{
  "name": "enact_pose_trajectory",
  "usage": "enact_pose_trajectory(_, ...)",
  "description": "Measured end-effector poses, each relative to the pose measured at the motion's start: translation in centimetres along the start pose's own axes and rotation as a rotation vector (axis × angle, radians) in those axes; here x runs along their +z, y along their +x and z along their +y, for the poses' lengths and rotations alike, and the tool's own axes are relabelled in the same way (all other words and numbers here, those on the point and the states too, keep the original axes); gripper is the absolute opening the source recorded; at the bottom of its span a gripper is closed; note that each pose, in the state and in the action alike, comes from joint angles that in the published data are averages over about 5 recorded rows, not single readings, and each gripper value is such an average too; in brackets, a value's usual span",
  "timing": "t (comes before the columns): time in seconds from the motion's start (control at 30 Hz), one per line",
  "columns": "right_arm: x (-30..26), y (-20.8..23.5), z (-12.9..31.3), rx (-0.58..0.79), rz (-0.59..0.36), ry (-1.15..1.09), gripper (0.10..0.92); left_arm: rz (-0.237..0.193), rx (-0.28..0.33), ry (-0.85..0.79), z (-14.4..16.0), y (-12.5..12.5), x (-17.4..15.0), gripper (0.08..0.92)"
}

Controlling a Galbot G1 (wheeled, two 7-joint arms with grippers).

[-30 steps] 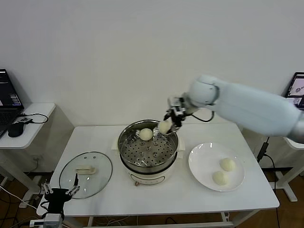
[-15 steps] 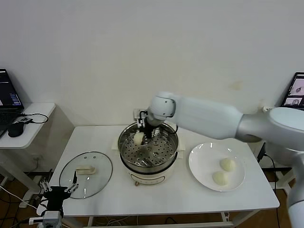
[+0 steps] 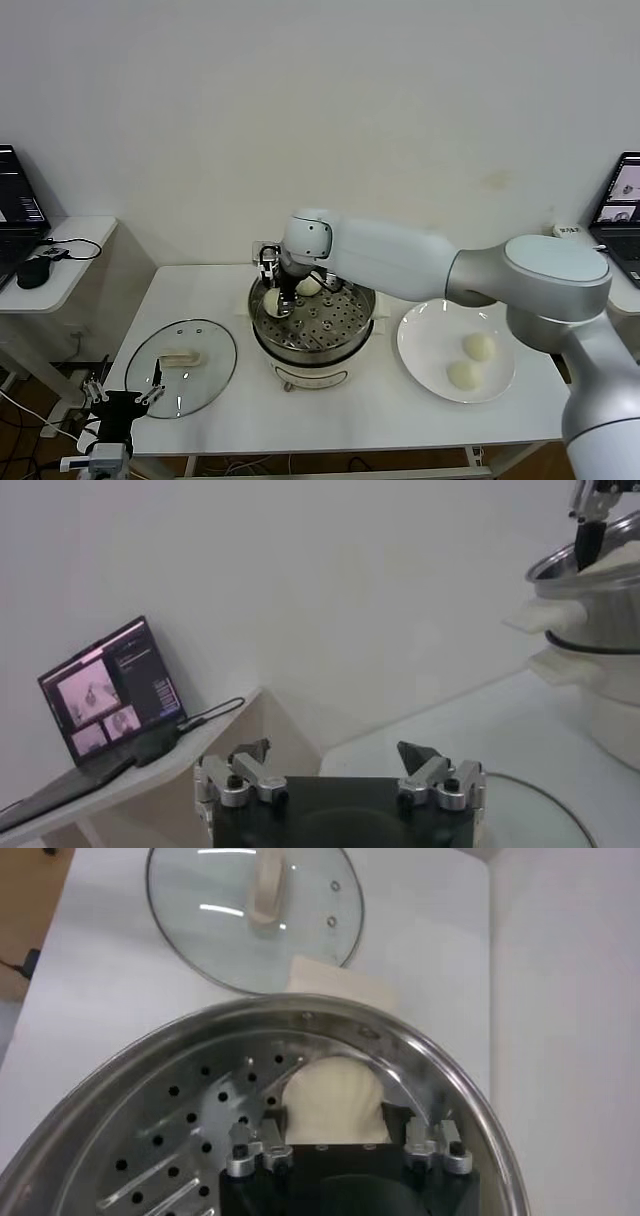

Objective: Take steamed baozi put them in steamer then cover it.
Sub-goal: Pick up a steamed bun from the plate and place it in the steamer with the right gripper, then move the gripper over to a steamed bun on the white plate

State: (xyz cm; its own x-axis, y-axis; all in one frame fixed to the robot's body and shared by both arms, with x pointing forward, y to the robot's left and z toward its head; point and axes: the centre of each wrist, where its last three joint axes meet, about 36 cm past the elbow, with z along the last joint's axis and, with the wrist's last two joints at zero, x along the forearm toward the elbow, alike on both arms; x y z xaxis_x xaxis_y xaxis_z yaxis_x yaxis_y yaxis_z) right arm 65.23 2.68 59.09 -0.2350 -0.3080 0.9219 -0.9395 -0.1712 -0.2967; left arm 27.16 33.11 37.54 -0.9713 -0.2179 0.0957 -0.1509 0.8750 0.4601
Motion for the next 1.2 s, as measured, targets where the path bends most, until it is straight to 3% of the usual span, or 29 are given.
enact_pose_trajectory(0.43,7.6,8.8,-0.9,-0.03,0.054,0.162,0.823,-0.003,0.017,-0.002,-0.1,0.0,-0.4,0.823)
enact_pose_trajectory(0.77,19.1,14.5,3.5,-0.057,0.096,0.163,0.823,0.007,0.045,-0.006,-0.8,0.3,-0.2,0.823)
enact_pose_trajectory(1.2,31.5,12.8,12.2,-0.09,0.18,0.063,0.823,0.015,0.064,-0.001,-1.5,0.7,-0.7,0.823)
